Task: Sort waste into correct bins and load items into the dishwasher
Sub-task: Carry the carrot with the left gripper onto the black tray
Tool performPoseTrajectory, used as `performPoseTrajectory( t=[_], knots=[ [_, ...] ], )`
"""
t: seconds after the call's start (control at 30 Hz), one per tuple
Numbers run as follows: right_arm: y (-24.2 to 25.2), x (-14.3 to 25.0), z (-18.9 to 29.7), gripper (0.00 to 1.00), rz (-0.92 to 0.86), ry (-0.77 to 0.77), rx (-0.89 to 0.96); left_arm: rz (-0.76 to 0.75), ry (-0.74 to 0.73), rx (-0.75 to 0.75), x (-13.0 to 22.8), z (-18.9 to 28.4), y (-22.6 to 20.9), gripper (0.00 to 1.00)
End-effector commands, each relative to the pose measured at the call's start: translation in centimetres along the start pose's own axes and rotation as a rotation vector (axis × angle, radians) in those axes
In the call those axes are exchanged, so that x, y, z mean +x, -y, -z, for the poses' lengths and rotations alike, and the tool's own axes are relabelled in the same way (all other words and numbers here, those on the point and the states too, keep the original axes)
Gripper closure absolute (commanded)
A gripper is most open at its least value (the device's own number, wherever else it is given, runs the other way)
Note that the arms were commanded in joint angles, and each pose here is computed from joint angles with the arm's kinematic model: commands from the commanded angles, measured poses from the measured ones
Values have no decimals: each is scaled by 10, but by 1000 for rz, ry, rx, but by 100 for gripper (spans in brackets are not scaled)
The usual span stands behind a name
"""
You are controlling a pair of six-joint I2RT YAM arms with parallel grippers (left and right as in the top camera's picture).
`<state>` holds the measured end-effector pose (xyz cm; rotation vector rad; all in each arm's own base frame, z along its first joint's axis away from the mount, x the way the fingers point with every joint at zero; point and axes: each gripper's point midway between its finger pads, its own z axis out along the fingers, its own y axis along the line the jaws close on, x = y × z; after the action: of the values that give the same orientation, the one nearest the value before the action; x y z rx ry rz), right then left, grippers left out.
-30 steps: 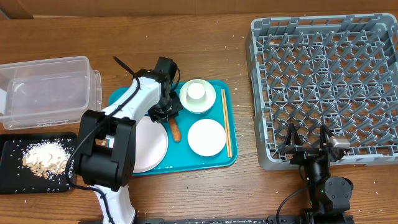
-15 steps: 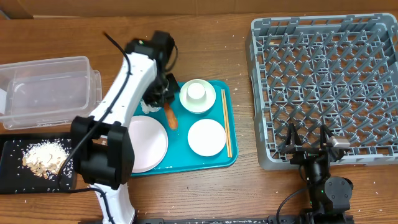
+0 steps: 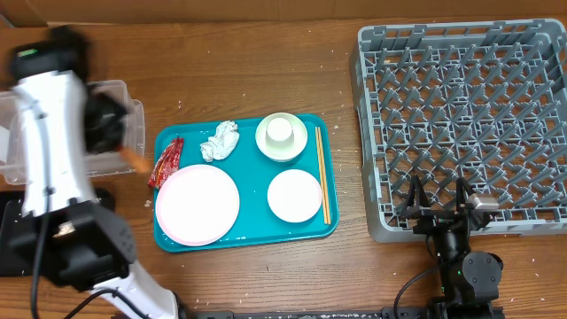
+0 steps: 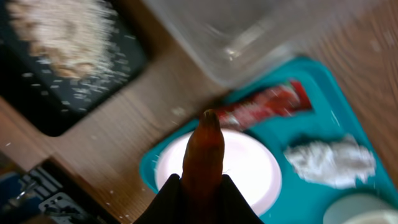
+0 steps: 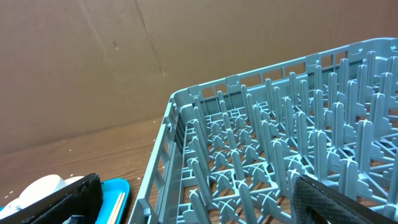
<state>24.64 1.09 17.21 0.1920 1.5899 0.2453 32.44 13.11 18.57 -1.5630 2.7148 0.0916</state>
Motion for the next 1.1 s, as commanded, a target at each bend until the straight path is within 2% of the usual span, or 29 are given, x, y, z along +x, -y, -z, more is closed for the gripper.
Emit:
performPoseTrajectory(
  t=[0.0, 0.17, 0.37, 0.8, 1.07],
  knots=[
    [2, 1, 0, 0, 3, 8, 9, 124, 27, -5, -27, 8, -45, 96],
    [2, 1, 0, 0, 3, 8, 9, 317, 15, -19, -54, 2, -107, 95],
    [2, 1, 0, 0, 3, 8, 9, 482, -26, -89, -62, -29, -171, 93],
    [2, 1, 0, 0, 3, 8, 9, 518, -79, -70, -53, -110, -174, 87],
    [2, 1, 0, 0, 3, 8, 9, 522, -26, -48, -63, -128, -172, 84]
  ],
)
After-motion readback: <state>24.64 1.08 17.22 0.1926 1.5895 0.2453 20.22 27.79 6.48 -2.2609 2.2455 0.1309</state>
